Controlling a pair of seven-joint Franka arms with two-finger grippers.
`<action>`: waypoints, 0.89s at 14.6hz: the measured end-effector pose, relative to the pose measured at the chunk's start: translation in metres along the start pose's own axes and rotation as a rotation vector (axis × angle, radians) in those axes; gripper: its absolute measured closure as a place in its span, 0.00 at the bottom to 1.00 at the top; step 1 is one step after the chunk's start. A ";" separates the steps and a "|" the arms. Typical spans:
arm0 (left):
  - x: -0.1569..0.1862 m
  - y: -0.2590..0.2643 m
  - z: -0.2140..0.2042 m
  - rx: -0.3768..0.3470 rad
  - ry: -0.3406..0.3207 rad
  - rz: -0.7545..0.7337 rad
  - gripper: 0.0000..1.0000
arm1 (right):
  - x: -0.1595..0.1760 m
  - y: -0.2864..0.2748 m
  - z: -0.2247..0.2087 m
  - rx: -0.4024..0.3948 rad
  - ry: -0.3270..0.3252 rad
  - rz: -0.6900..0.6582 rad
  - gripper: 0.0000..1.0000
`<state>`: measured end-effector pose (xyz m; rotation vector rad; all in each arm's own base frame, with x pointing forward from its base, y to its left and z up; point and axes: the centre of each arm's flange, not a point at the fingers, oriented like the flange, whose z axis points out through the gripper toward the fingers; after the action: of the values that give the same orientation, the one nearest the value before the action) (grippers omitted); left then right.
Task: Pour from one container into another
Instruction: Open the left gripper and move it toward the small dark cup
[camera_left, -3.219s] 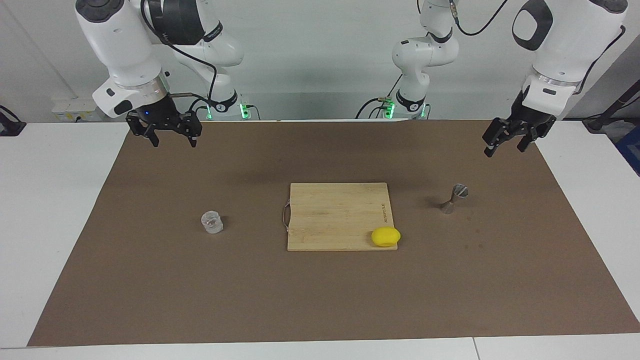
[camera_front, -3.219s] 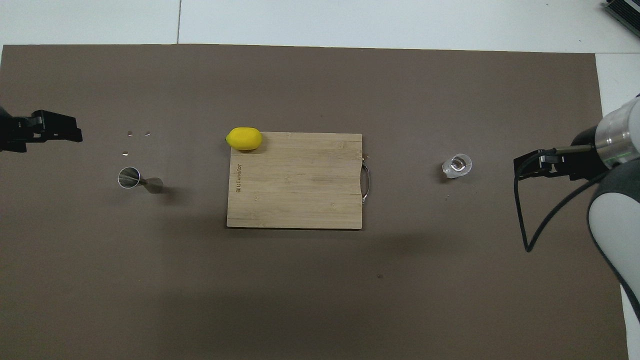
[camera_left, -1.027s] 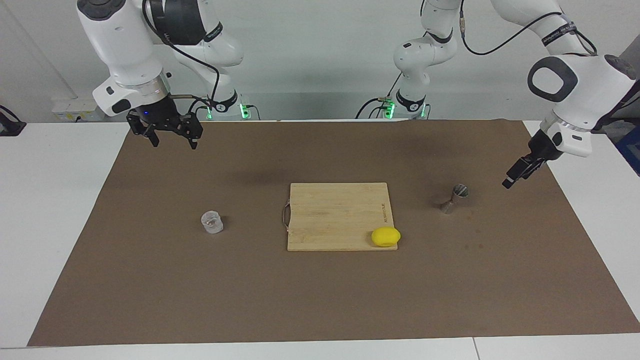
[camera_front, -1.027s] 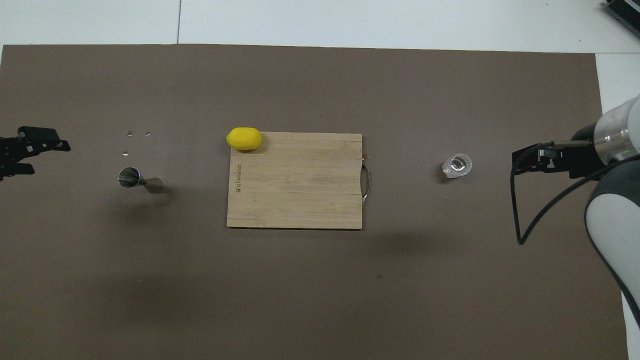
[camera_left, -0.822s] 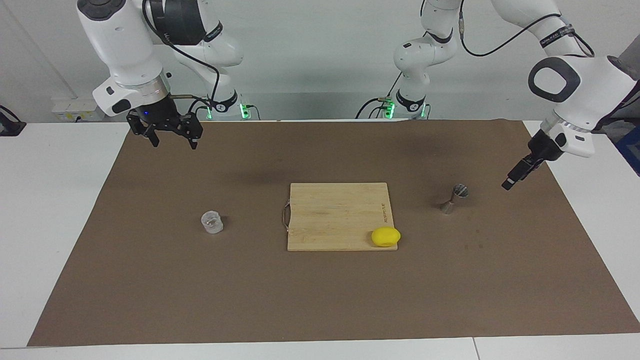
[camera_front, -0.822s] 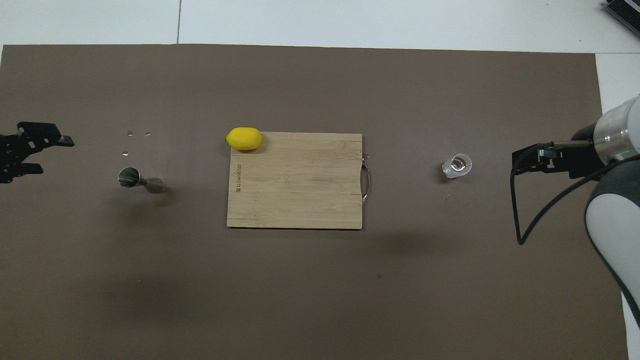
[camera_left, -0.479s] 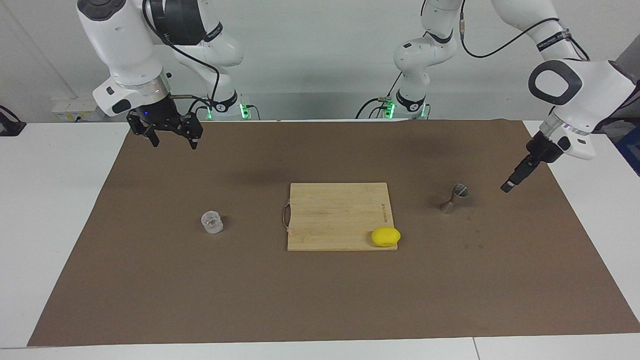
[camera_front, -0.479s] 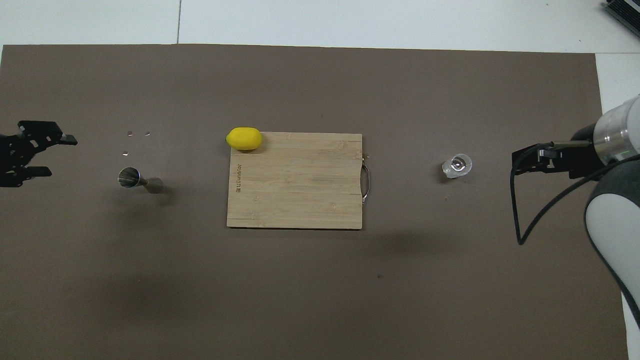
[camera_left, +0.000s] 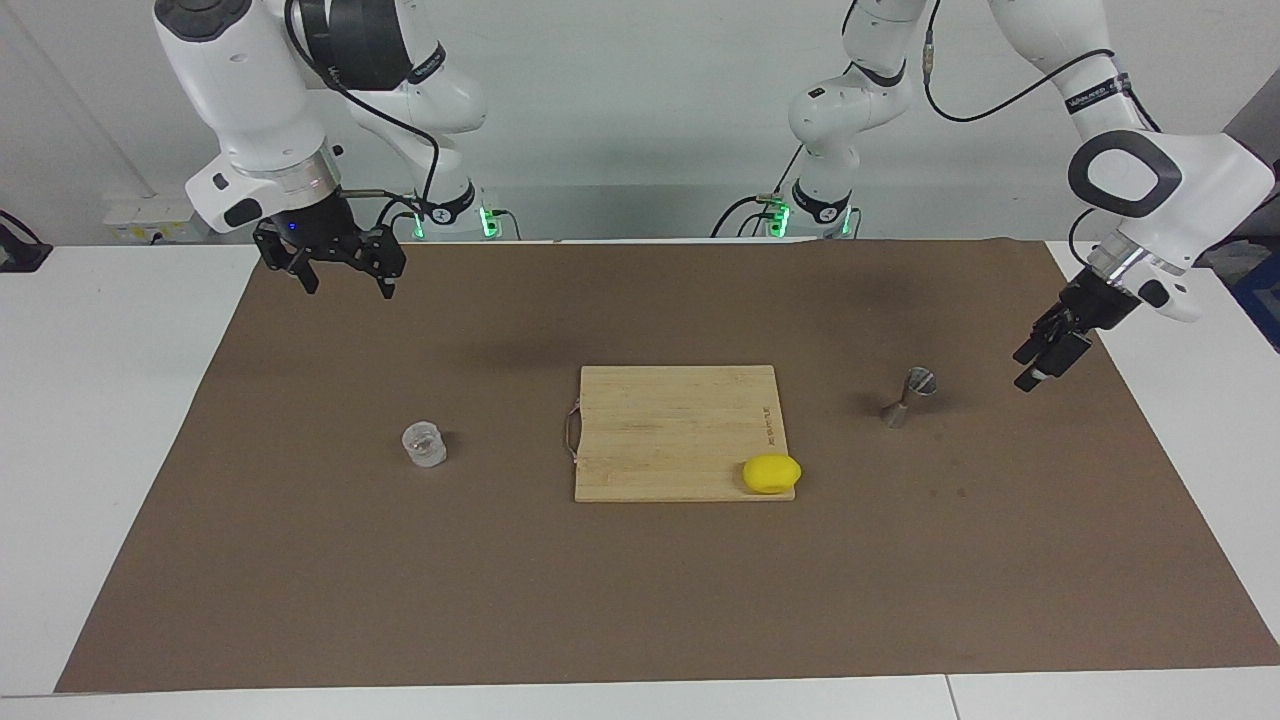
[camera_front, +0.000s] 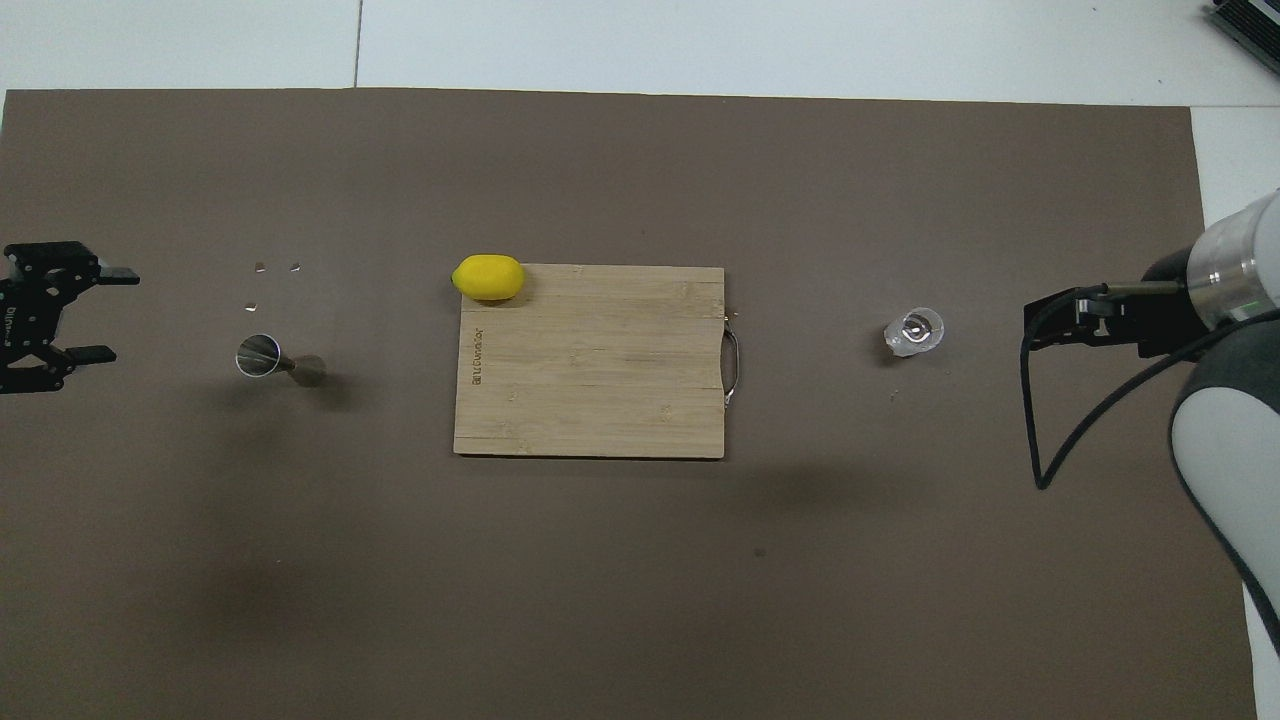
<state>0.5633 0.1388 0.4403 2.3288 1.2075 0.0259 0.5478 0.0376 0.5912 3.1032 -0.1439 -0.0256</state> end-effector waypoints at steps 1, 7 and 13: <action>0.002 -0.002 0.002 -0.017 -0.012 -0.050 0.00 | 0.000 0.001 0.000 0.000 0.000 0.002 0.00; 0.000 -0.002 0.010 -0.038 -0.031 -0.176 0.00 | 0.001 0.003 0.000 0.000 0.000 0.006 0.00; -0.001 -0.010 0.016 -0.025 -0.049 -0.197 0.00 | 0.001 0.003 0.000 0.000 0.000 0.006 0.00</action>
<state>0.5592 0.1363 0.4222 2.1660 1.3980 -0.0830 0.5480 0.0343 0.5912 3.1029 -0.1532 -0.0257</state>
